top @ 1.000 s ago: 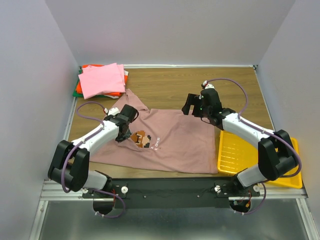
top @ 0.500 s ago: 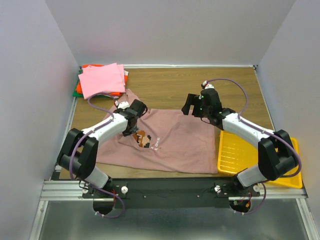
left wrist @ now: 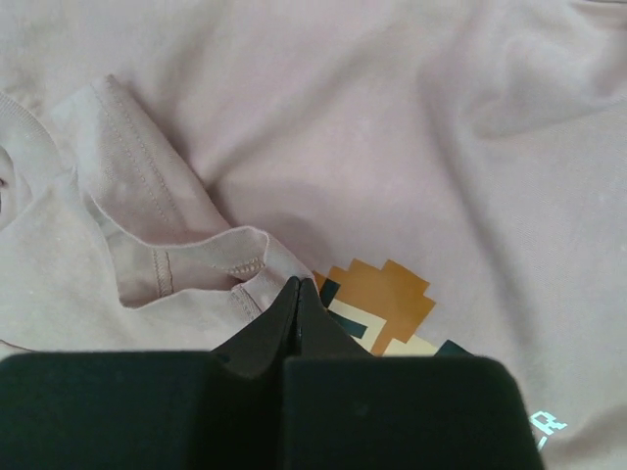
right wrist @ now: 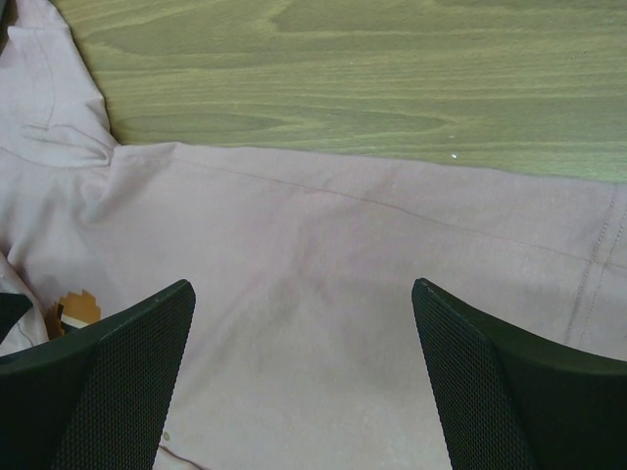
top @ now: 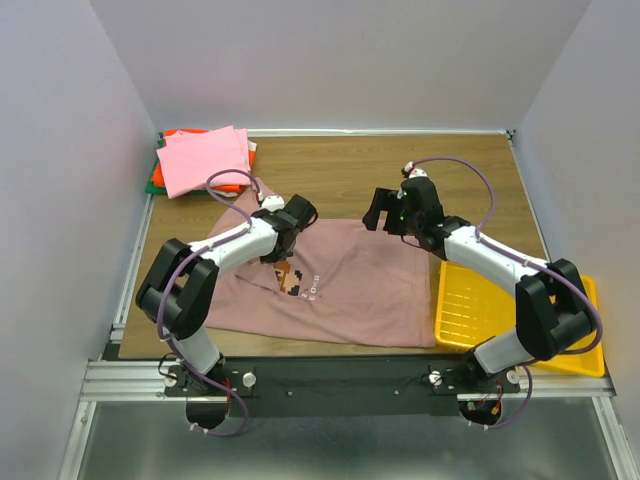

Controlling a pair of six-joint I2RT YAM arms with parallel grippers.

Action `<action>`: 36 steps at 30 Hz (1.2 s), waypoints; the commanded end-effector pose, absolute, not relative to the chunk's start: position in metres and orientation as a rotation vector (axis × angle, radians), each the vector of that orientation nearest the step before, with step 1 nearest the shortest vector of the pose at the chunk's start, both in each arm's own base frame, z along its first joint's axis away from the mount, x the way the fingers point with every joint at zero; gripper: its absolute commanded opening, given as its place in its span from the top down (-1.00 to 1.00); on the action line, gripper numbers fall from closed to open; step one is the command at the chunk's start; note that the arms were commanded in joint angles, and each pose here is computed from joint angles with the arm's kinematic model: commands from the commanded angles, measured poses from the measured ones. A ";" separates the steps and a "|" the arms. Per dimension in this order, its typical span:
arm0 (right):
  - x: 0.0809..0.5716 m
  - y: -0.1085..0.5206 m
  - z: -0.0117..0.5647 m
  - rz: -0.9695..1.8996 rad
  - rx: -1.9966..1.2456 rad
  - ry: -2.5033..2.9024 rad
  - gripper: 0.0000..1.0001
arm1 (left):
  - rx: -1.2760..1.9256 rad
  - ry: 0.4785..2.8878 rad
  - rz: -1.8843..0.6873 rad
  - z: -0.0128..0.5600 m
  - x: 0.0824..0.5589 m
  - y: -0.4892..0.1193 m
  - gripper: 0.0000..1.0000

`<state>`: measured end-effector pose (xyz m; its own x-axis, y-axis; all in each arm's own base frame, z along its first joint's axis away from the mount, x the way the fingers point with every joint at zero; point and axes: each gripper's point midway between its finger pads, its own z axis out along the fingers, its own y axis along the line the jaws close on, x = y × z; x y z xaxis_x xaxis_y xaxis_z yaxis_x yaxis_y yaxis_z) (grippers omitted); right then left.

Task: Fold and stack the t-shirts
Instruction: Fold the tshirt

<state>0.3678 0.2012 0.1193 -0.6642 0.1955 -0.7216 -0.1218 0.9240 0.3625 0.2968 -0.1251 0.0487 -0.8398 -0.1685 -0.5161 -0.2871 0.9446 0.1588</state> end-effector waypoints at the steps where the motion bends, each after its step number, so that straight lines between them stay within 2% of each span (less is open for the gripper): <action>1: 0.368 0.203 0.112 0.494 0.028 2.258 -0.96 | -0.244 2.519 0.388 0.060 0.309 -0.128 1.00; 11: 0.368 0.205 0.106 0.503 0.017 2.276 -0.96 | -0.127 2.490 0.426 0.067 0.314 -0.143 1.00; 16: 0.368 0.205 0.105 0.500 0.014 2.279 -0.96 | -0.143 2.450 0.388 0.085 0.317 -0.143 0.76; 20: 0.368 0.205 0.103 0.498 0.012 2.282 -0.96 | -0.161 2.406 0.354 0.104 0.317 -0.141 0.68; 21: 0.368 0.205 0.104 0.499 0.012 2.280 -0.96 | -0.171 2.399 0.353 0.106 0.316 -0.139 0.43; 22: 0.365 0.209 0.103 0.527 -0.003 2.287 -0.96 | -0.178 2.393 0.350 0.110 0.315 -0.138 0.36; 23: 0.365 0.209 0.104 0.525 -0.004 2.287 -0.96 | -0.176 2.389 0.351 0.111 0.314 -0.137 0.17; 25: 0.365 0.208 0.103 0.525 -0.003 2.289 -0.96 | -0.179 2.399 0.367 0.108 0.309 -0.132 -0.06; 29: 0.365 0.209 0.105 0.530 -0.006 2.283 -0.96 | -0.174 2.439 0.381 0.093 0.301 -0.126 -0.12; 36: 0.362 0.208 0.106 0.528 -0.004 2.281 -0.96 | -0.126 2.478 0.304 0.077 0.304 -0.127 -0.05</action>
<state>0.3640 0.2071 0.1060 -0.6986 0.1706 -0.6949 -0.1424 0.9186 0.3686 0.2965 -0.1229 0.0775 -0.8058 -0.0260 -0.5916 -0.1938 0.9556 0.2221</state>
